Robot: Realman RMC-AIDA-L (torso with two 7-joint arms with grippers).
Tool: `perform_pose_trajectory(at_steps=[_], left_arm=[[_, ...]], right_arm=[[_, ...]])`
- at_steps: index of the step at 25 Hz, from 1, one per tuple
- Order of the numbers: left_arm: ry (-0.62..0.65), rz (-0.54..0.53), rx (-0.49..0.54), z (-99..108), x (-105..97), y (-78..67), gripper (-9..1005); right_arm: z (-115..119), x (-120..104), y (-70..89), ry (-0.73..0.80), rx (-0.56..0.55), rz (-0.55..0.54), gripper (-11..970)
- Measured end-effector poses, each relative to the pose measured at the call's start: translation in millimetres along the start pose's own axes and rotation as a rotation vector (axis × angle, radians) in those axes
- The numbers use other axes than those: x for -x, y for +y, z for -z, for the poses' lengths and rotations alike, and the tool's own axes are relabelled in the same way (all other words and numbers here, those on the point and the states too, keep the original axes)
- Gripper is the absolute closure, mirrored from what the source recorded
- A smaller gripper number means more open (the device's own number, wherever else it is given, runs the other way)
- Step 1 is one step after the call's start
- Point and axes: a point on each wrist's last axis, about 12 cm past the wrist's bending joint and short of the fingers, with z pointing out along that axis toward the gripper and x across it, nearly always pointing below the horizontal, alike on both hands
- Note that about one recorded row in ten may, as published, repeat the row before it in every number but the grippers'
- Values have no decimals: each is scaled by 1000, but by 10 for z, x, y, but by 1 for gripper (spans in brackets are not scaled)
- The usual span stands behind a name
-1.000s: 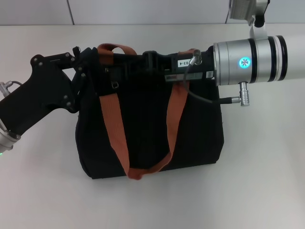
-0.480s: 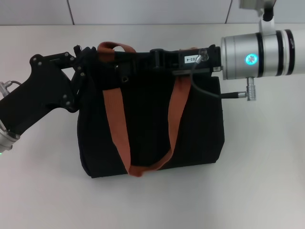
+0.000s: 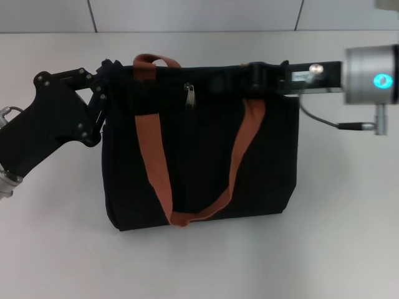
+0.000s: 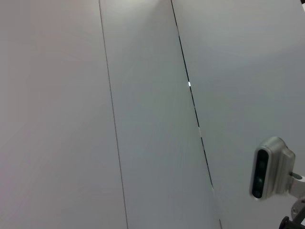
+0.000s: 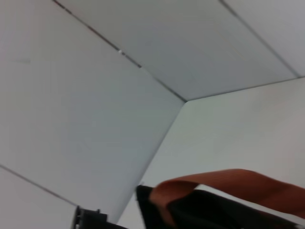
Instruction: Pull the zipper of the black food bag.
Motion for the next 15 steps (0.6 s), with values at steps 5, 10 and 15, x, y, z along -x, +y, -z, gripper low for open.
perform_pose_trajectory(at_steps=[5,10,15], left_arm=[[0,-1,5,7,1,5,975],[3,-1,12,15,-1,11,975],[4,0,8,7,-2,12,976]], right_arm=[[326,-96,-48,-71,-53,-12,958],[445,-117,-13,-115,20,-3,959],[340,-59,81,-97,136,39,944]])
